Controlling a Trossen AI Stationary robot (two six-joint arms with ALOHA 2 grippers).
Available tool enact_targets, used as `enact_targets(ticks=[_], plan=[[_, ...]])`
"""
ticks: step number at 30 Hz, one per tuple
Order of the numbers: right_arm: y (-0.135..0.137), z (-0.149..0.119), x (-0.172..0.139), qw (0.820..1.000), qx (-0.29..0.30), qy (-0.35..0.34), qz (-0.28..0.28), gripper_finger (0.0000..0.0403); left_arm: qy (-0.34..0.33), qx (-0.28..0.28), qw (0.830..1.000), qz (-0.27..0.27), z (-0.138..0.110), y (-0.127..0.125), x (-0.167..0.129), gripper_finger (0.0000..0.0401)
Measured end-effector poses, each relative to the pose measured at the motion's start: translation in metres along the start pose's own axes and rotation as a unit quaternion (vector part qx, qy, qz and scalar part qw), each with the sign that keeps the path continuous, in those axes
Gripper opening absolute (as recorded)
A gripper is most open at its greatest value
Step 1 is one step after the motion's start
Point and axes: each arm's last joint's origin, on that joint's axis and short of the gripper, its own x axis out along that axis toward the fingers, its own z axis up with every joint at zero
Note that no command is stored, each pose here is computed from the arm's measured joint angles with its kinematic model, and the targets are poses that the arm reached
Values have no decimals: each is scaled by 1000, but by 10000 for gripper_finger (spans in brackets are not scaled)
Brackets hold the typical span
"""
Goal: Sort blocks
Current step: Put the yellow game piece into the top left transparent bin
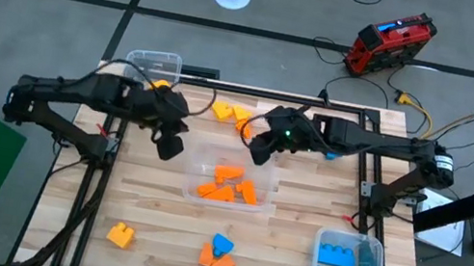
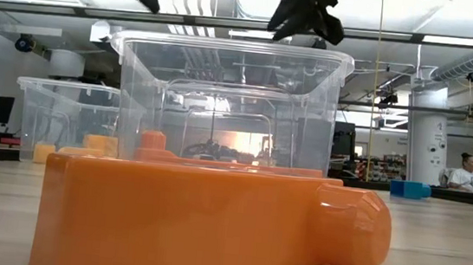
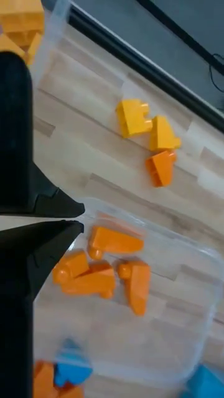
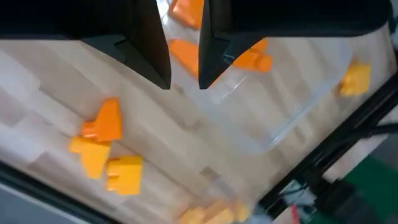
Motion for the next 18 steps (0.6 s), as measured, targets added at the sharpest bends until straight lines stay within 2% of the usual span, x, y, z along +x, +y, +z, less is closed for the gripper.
enact_targets(ticks=[5,9,13,18], plan=[[-14,12,0,1000,23,-15,-14,55,-15,-24,1000,-6,9,3,-25,0],[-15,18,-4,999,27,-22,-10,44,-12,-25,999,-22,9,0,-35,0],[-15,17,-10,999,25,-6,-19,34,59,-40,993,-95,-8,-11,-45,0],[-18,12,-15,999,21,21,-37,27,143,-111,976,-117,-32,-34,-55,0]])
